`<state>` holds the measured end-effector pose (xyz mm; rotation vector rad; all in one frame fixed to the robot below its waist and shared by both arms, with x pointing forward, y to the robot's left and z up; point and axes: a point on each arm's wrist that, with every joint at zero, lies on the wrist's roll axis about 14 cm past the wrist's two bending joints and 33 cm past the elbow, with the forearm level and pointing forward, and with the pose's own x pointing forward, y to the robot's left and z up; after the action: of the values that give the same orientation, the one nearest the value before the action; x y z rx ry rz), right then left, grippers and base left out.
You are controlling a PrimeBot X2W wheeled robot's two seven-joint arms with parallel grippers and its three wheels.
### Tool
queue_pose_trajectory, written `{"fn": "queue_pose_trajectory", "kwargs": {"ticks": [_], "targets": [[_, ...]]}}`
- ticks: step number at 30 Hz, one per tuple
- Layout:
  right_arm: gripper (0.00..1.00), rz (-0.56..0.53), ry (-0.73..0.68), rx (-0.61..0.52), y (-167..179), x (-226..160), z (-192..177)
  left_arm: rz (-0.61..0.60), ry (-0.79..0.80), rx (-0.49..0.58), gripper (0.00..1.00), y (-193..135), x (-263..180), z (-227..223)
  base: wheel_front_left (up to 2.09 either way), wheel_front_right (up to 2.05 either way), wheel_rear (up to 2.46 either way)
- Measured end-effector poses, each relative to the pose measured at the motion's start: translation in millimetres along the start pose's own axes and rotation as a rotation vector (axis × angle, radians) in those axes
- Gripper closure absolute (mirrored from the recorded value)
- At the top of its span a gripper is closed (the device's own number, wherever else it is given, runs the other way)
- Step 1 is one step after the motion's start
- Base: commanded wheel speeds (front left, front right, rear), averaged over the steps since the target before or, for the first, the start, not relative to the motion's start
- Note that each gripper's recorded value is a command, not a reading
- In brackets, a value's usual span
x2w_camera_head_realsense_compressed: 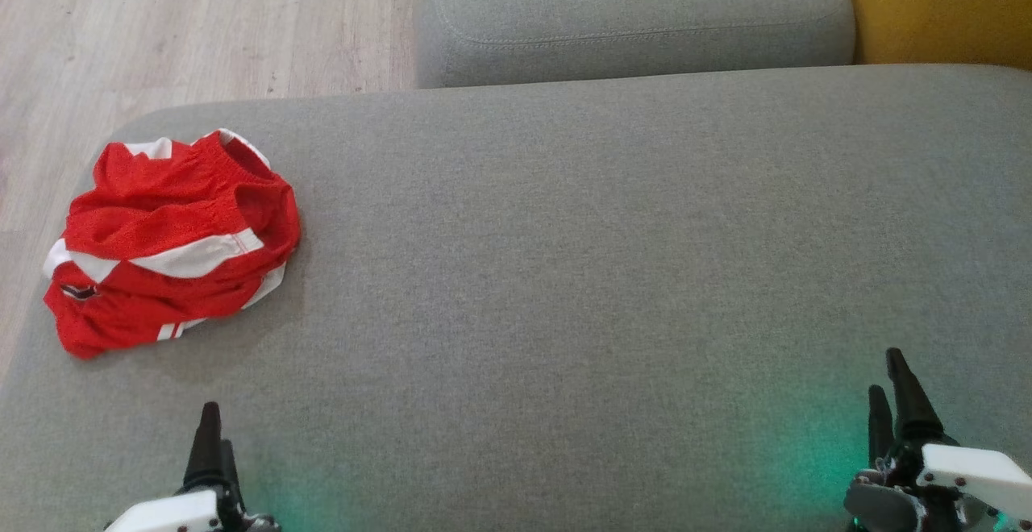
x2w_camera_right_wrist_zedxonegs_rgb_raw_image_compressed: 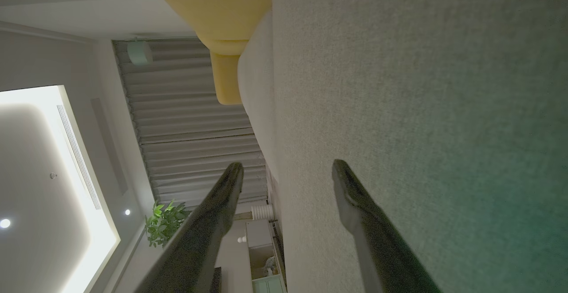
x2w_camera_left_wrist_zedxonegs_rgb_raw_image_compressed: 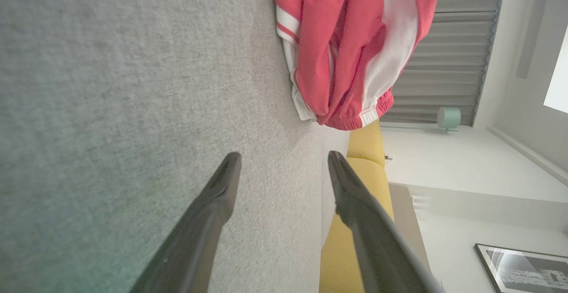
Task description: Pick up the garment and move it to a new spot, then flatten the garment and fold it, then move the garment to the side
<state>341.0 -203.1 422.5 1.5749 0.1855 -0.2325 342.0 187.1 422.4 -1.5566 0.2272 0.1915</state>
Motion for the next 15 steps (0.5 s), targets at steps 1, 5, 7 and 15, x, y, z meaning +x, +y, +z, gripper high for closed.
{"fn": "queue_pose_trajectory", "kwargs": {"ticks": [1,5,7,15], "targets": [[0.00,0.002,0.005,-0.003,1,1,-2,-0.002,0.001,0.008,0.00,-1,0,0,0.00,0.00,0.00],[0.00,0.009,0.005,-0.042,4,2,-3,-0.013,-0.006,0.046,0.00,-5,0,0,0.00,0.00,0.00],[0.00,0.007,0.003,-0.076,4,2,-3,-0.019,-0.003,0.079,0.00,-7,1,-1,0.00,0.00,0.00],[0.00,0.021,0.007,-0.185,9,3,-7,-0.035,-0.002,0.166,0.00,-15,2,-5,0.00,0.00,0.00]]}}
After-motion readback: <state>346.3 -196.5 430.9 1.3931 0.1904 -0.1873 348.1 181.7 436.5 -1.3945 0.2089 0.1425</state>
